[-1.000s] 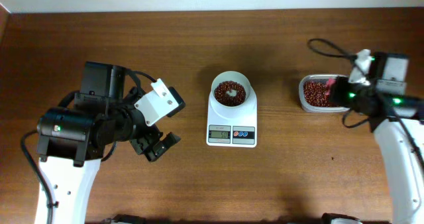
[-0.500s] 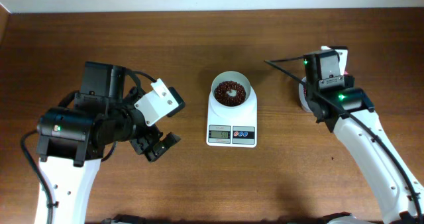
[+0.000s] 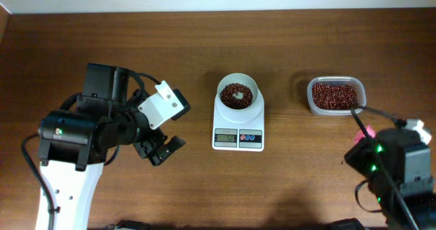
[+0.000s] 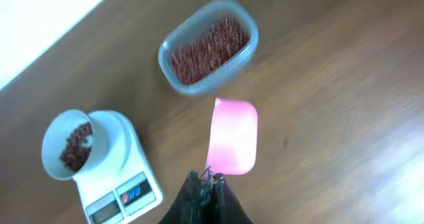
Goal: Scoop and weigh 50g on scale
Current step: 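Lower the right gripper toward the table front and set the scoop down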
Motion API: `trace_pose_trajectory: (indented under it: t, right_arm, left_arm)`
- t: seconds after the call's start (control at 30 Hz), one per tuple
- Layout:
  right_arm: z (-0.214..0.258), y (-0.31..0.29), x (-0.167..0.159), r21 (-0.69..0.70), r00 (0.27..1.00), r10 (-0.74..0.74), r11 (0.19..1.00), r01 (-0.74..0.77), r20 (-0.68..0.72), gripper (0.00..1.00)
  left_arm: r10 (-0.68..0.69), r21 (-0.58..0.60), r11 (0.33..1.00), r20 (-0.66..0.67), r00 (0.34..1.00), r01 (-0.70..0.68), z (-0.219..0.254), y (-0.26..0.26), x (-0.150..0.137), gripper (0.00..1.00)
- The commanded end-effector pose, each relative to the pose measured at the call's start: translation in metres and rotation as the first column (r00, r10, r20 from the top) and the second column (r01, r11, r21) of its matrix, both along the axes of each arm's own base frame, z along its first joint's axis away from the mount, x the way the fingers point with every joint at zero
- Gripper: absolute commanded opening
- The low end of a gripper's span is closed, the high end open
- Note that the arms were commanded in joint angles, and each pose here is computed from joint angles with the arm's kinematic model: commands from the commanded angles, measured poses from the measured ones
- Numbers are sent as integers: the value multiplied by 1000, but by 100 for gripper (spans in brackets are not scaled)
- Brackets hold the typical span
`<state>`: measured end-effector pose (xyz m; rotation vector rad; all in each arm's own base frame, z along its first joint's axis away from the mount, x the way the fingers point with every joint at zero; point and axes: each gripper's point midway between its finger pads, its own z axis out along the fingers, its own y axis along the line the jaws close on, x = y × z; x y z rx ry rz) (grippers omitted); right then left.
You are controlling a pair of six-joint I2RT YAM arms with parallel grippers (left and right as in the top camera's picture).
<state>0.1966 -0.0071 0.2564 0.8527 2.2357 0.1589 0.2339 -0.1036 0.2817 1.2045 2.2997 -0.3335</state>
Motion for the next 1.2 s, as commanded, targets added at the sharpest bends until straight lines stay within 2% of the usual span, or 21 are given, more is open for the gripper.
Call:
trace_pose_trajectory:
  t: [0.0, 0.1, 0.2, 0.47, 0.5, 0.53, 0.67, 0.87, 1.0, 1.03, 1.07, 1.17]
  right_arm:
    - [-67, 23, 2, 229, 991, -88, 967, 109, -101, 4]
    - [-133, 50, 26, 340, 995, -14, 939, 46, -95, 4]
    - [-186, 50, 26, 415, 986, -116, 896, 156, -122, 4]
    - [-205, 31, 28, 349, 977, -199, 912, 215, -80, 5]
    - [-206, 28, 28, 335, 974, -210, 915, 225, -81, 20]
    - [-209, 26, 26, 324, 972, -215, 917, 234, -95, 25]
    - [-223, 25, 20, 294, 963, -216, 921, 256, -161, 27]
    - [-242, 25, 12, 268, 941, -223, 919, 290, -253, 50]
    - [-251, 32, 7, 281, 932, -197, 916, 286, -306, 53]
    - [-254, 35, 5, 288, 928, -187, 915, 284, -323, 65]
    - [-256, 36, 4, 289, 925, -182, 914, 284, -334, 99]
    - [-261, 38, 0, 291, 915, -171, 913, 287, -366, 99]
  left_arm:
    - [-12, 1, 1000, 15, 1000, 12, 3, 0, 1, 99]
    - [-12, 1, 1000, 15, 1000, 12, 3, 0, 1, 99]
    - [-12, 1, 1000, 15, 1000, 12, 3, 0, 1, 99]
    - [-12, 1, 1000, 15, 1000, 12, 3, 0, 1, 99]
    - [-12, 1, 1000, 15, 1000, 12, 3, 0, 1, 99]
    - [-12, 1, 1000, 15, 1000, 12, 3, 0, 1, 99]
    - [-12, 1, 1000, 15, 1000, 12, 3, 0, 1, 99]
    - [-12, 1, 1000, 15, 1000, 12, 3, 0, 1, 99]
    - [-12, 1, 1000, 15, 1000, 12, 3, 0, 1, 99]
    - [-12, 1, 1000, 15, 1000, 12, 3, 0, 1, 99]
    - [-12, 1, 1000, 15, 1000, 12, 3, 0, 1, 99]
    - [-12, 1, 1000, 15, 1000, 12, 3, 0, 1, 99]
